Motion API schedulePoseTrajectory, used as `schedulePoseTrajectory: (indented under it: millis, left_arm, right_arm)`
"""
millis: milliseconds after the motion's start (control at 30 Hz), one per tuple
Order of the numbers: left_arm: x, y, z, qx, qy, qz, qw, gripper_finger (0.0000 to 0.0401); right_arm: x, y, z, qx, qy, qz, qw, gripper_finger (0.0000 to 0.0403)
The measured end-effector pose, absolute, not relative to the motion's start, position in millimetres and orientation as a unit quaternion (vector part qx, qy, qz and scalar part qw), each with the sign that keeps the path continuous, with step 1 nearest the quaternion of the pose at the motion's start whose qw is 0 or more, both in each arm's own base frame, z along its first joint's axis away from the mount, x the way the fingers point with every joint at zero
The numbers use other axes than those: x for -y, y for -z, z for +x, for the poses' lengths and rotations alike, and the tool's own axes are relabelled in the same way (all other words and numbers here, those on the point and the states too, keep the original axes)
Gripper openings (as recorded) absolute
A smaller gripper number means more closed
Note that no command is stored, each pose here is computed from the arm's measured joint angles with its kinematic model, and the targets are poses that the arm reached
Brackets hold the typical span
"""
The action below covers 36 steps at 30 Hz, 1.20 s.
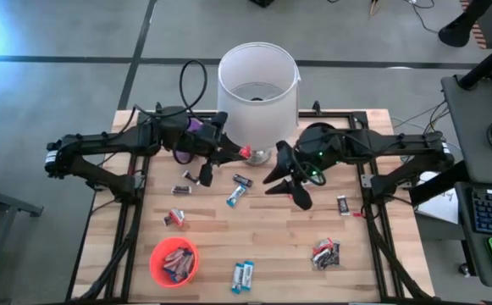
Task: Organize candy in baskets
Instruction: Put the orange chocolate bar into the black bucket
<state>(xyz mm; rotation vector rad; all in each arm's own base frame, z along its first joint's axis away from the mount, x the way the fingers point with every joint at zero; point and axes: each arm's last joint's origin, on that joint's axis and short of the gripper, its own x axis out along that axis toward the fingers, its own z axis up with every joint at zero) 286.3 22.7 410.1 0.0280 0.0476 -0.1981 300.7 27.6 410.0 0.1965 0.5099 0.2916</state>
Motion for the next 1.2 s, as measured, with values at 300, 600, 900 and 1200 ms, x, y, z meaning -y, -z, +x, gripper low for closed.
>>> schedulePoseTrajectory:
  millis: [300, 600, 900, 1200]
  left_arm:
    - [-22.0, -414.3, 280.8, -0.018, 0.099, 0.017, 0.995, 0.0013]
    - [-21.0, -415.4, 276.2, -0.024, 0.1, 0.017, 0.994, 0.0013]
    - [-12.3, -419.3, 271.4, -0.018, 0.176, -0.013, 0.984, 0.0013]
    - [4.3, -427.1, 270.1, 0.019, 0.237, -0.001, 0.971, 0.0013]
  right_arm:
    - [-33.8, -410.2, 323.2, -0.199, -0.193, 0.133, 0.952, 0.0129]
    - [-31.6, -412.3, 326.8, -0.171, -0.16, 0.084, 0.969, 0.0107]
    - [-33.5, -416.0, 317.7, -0.227, -0.05, -0.035, 0.972, 0.0177]
    - [-47.1, -439.1, 319.6, -0.155, -0.059, -0.016, 0.986, 0.0198]
